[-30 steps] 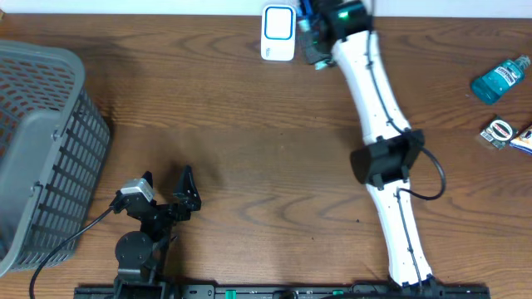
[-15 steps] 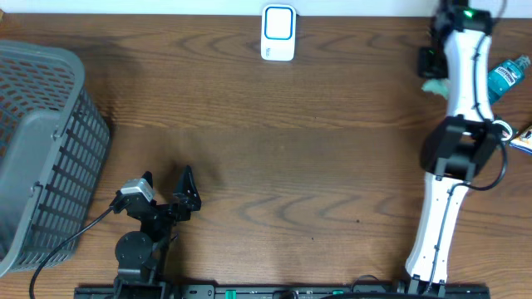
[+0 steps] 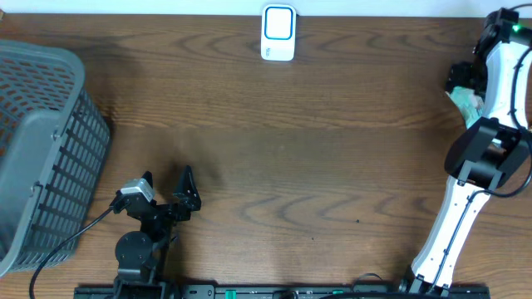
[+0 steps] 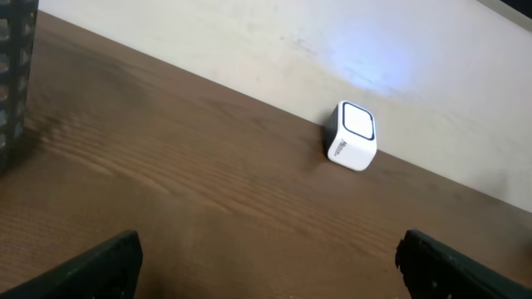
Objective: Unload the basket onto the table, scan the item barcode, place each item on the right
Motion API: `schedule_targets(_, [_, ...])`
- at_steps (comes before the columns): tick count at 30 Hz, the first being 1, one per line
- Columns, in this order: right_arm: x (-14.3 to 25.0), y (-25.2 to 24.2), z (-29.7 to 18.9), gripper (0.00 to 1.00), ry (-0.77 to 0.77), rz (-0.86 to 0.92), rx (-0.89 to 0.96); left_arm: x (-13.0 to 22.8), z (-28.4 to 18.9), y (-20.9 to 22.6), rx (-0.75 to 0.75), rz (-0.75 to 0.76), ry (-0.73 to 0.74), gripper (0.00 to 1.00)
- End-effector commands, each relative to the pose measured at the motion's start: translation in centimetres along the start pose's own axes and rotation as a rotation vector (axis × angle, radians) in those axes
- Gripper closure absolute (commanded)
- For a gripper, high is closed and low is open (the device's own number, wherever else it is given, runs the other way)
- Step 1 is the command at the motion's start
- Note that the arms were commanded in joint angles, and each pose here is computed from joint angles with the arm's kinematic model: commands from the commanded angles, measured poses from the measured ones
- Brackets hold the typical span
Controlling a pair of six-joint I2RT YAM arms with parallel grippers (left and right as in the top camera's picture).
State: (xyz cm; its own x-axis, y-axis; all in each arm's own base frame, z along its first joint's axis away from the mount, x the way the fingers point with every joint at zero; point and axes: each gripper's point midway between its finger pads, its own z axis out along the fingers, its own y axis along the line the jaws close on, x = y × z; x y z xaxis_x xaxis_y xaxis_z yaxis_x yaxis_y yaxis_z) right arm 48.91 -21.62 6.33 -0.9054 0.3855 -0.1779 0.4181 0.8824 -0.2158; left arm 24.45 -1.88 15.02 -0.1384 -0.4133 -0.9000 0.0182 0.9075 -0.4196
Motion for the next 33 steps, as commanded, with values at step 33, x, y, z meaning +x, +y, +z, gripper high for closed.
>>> schedule_targets(33, [24.7,-2.0,-50.4,0.01,-0.875,-0.104,-0.579,1.3,0.1,0.9,-0.034,0.002,0.037,0.02])
